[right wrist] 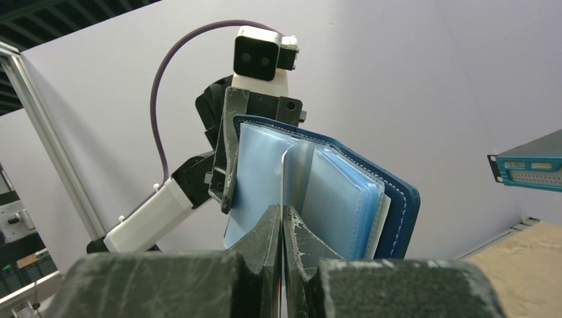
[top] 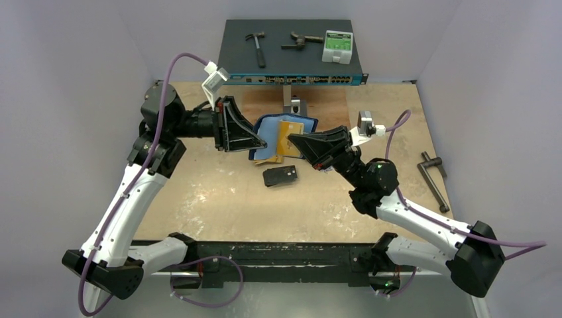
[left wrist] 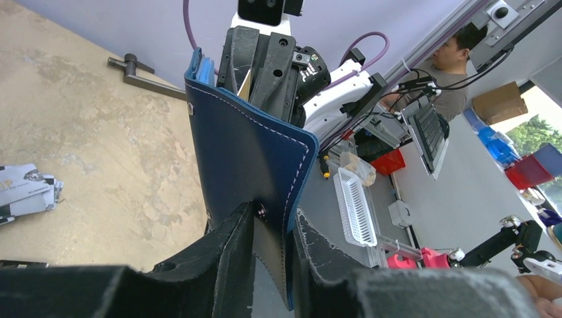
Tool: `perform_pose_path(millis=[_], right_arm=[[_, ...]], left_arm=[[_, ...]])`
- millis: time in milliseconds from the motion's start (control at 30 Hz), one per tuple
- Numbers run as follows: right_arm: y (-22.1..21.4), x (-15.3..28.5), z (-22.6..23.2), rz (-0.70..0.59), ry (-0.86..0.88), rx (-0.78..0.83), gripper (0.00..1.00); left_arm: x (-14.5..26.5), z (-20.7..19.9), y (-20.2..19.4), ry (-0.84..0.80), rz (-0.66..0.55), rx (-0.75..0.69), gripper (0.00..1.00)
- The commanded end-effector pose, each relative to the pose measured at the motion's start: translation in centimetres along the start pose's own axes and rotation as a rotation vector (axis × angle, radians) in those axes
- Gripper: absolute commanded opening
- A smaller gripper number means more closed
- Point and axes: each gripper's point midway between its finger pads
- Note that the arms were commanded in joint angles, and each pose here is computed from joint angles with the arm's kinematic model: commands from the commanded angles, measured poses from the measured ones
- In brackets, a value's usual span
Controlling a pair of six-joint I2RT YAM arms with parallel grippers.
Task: Put the credit cards into the card holder
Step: Place the card holder at the center of the board.
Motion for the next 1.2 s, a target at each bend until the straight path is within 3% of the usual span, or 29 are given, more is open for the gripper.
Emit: perform_pose_path(millis=[0,167,233,300,700,933,1167], right_arm=[[1.7,-1.1,3.9,-0.037,0.127,0.016,0.0],[1.5,-1.1,3.7,-0.033,0.121,0.015,0.0],[1.5,-1.2,3.8,-0.03,0.125,0.015,0.0],[1.4,-1.3,3.8,-0.024,0.123,0.02,0.0],[2.4,-0.9,3.2,-0.085,0.091,0.079,0.0],[5.4,0.4,4.1,-0.264,0.118,0.083,0.0],[6.1,-0.4,4.7,-0.333,0.206,-0.013,0.0]], left_arm=[[0.0,-0.9,0.3,-0.02,-0.009,-0.02,0.25],[0.0,-0.3,0.3,0.026,-0.01,-0.031,0.2],[0.1,0.0,0.3,0.047,-0.007,-0.036,0.14],[0.1,0.1,0.3,0.063,-0.007,-0.04,0.0],[0.4,-3.2,2.1,-0.052,-0.025,-0.107,0.0],[0.6,-4.1,2.5,-0.068,-0.033,-0.11,0.0],[0.6,-4.5,2.9,-0.073,-0.046,-0.121,0.0]])
Point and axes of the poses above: each gripper's point midway between its finger pads, its own x axis back along the fingers, its own z axis along the line the jaws close on, y = z × x, and after that the axes turned 11 degrees about -x, right-handed
